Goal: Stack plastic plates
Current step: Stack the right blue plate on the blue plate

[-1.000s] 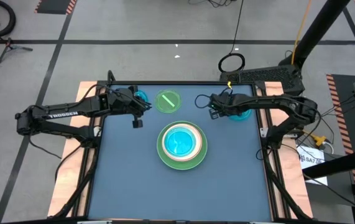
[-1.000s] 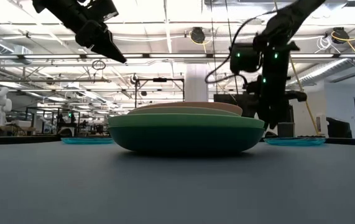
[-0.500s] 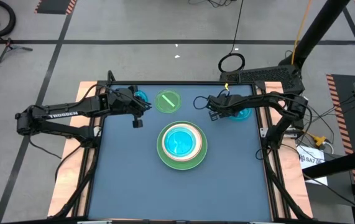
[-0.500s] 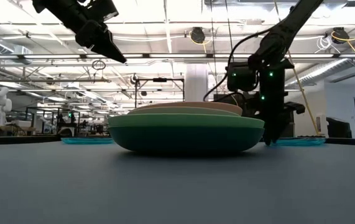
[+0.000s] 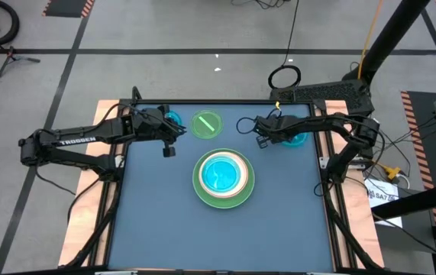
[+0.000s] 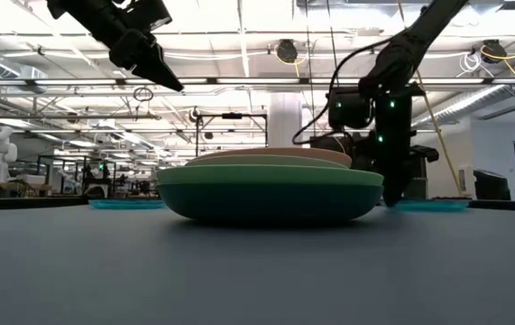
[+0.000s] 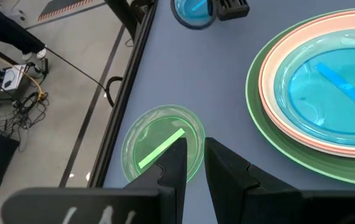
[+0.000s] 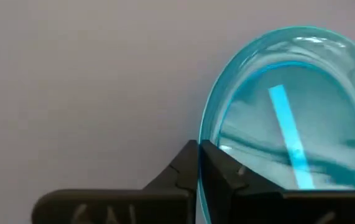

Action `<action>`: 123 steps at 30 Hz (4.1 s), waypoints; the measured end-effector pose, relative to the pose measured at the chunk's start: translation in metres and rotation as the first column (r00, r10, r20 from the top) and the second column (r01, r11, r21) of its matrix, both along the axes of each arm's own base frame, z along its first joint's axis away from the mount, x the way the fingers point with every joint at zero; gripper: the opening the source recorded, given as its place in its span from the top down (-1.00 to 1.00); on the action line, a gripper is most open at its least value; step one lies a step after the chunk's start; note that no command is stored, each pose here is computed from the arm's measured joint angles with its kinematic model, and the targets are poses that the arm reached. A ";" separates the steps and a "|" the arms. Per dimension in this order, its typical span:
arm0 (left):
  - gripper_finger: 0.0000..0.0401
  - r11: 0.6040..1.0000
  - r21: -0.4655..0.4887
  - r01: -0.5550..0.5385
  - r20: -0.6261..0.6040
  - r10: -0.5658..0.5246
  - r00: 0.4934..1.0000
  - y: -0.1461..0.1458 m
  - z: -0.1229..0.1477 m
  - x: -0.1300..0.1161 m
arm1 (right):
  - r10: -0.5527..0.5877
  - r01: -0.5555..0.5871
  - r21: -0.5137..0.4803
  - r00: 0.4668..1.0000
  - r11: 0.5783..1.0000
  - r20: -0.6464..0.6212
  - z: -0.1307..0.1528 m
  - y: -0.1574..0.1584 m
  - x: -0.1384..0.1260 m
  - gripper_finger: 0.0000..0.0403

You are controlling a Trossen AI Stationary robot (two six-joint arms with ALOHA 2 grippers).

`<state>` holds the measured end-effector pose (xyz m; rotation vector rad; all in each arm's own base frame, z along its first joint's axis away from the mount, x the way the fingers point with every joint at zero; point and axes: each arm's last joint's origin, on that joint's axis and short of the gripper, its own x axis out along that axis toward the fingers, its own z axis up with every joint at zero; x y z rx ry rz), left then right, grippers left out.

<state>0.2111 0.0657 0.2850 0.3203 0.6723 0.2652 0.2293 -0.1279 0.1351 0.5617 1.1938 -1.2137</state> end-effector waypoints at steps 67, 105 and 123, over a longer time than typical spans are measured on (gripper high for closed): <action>0.69 1.000 0.003 -0.003 0.027 0.003 1.000 0.000 0.002 0.001 | 0.321 -0.300 -0.151 0.936 0.942 0.144 0.082 0.033 0.045 0.51; 0.69 1.000 0.007 -0.001 0.025 0.000 1.000 0.000 0.002 0.001 | 0.053 -0.037 -0.040 0.813 0.999 0.579 -0.021 -0.018 -0.025 0.32; 0.69 1.000 0.007 -0.001 0.026 0.001 1.000 0.000 0.002 0.001 | 0.076 -0.057 -0.052 0.794 0.997 0.603 -0.019 -0.014 -0.019 0.98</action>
